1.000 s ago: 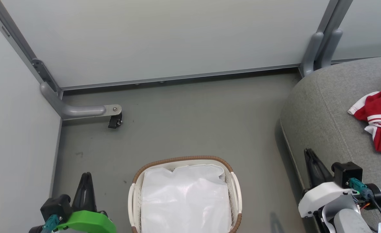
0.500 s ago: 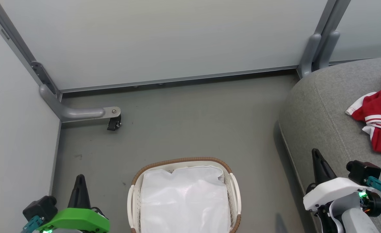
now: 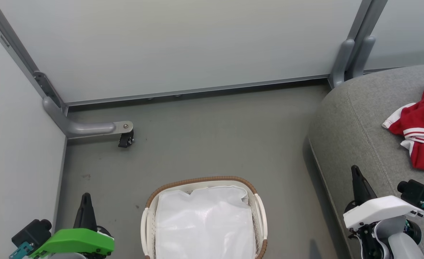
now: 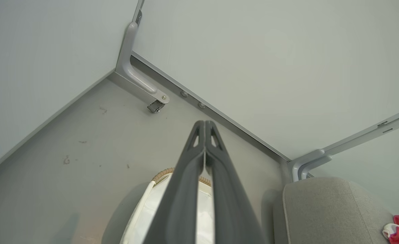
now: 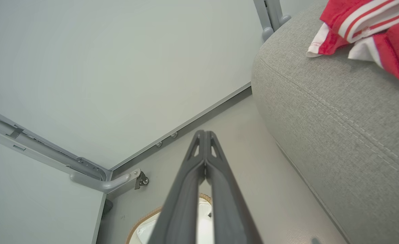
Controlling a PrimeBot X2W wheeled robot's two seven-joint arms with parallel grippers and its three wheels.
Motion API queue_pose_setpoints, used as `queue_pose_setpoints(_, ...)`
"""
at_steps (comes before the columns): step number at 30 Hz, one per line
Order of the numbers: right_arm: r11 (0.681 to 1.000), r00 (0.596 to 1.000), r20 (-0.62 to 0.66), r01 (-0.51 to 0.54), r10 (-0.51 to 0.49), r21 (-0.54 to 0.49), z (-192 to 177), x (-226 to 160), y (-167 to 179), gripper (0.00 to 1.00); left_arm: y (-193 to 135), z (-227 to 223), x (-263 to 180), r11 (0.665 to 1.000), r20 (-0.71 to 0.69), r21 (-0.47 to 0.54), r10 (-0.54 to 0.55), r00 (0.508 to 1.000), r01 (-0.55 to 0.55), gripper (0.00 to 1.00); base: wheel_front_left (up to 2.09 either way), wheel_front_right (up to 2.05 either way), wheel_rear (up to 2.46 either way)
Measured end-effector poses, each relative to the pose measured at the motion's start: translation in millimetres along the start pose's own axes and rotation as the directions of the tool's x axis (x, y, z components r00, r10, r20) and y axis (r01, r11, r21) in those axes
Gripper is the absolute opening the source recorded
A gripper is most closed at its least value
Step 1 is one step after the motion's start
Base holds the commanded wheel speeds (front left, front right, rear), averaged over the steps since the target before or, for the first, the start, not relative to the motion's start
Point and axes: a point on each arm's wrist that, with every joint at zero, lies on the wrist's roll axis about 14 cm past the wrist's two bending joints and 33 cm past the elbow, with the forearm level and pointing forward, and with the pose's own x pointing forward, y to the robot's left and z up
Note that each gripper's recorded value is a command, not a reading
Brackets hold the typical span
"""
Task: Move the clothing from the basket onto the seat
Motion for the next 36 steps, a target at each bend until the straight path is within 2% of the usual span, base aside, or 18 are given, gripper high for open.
queue_pose_setpoints(12,0.985,1.000,0.008,0.009,-0.010,0.173,6.7,-1.6,-0.8,0.00,-4.2,5.9,2.4,0.988,0.000,-0.155,-0.008,1.000,0.008,0.00,0.00,0.00,0.00)
queue_pose_setpoints(36,0.890,1.000,0.021,-0.004,-0.007,0.456,17.8,-6.9,-0.4,0.00,-18.9,18.9,7.7,0.908,0.010,-0.415,-0.058,0.998,0.057,0.00,0.00,0.00,0.00)
